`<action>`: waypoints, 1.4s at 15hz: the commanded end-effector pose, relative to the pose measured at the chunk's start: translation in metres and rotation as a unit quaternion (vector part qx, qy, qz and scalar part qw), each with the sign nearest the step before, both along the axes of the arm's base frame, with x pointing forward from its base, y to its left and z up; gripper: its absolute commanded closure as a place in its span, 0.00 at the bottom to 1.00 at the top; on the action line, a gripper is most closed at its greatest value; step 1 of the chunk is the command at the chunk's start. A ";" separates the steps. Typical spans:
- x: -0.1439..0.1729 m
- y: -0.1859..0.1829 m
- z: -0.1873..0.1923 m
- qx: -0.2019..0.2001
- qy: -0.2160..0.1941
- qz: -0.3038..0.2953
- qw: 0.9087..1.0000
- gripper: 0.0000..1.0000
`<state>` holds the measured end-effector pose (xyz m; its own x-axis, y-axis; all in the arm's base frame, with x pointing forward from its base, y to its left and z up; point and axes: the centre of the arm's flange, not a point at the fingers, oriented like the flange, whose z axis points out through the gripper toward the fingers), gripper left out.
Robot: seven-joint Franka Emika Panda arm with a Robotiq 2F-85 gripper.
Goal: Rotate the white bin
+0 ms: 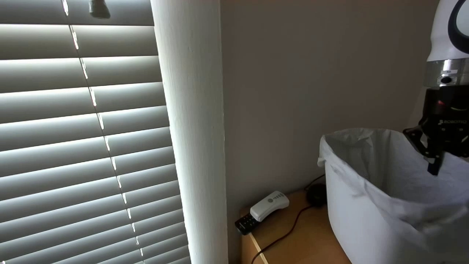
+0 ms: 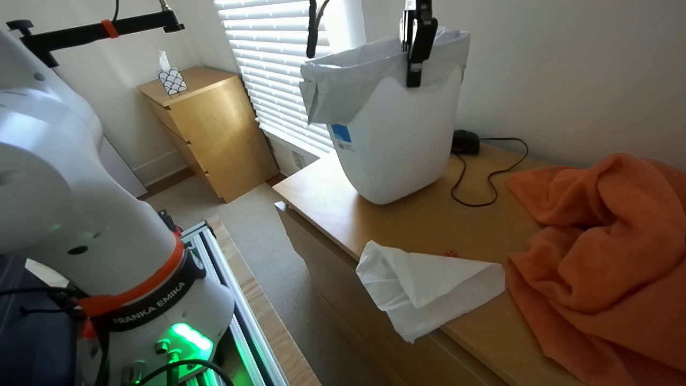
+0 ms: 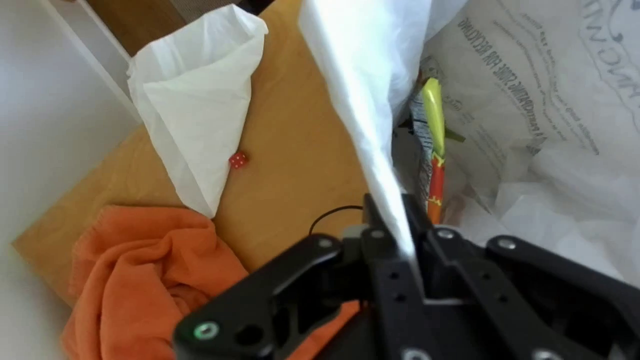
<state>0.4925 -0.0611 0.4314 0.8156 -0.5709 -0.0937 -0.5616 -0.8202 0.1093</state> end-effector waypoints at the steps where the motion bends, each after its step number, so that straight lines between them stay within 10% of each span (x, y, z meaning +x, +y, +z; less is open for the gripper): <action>1: -0.006 0.015 0.008 -0.009 0.015 -0.069 0.997 0.97; 15: -0.029 0.084 0.016 -0.075 -0.013 -0.293 0.953 0.99; 21: -0.018 0.083 0.015 -0.066 -0.010 -0.284 0.957 0.97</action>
<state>0.4743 0.0218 0.4467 0.3718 -0.9280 0.0223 -0.9151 -0.3624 0.1766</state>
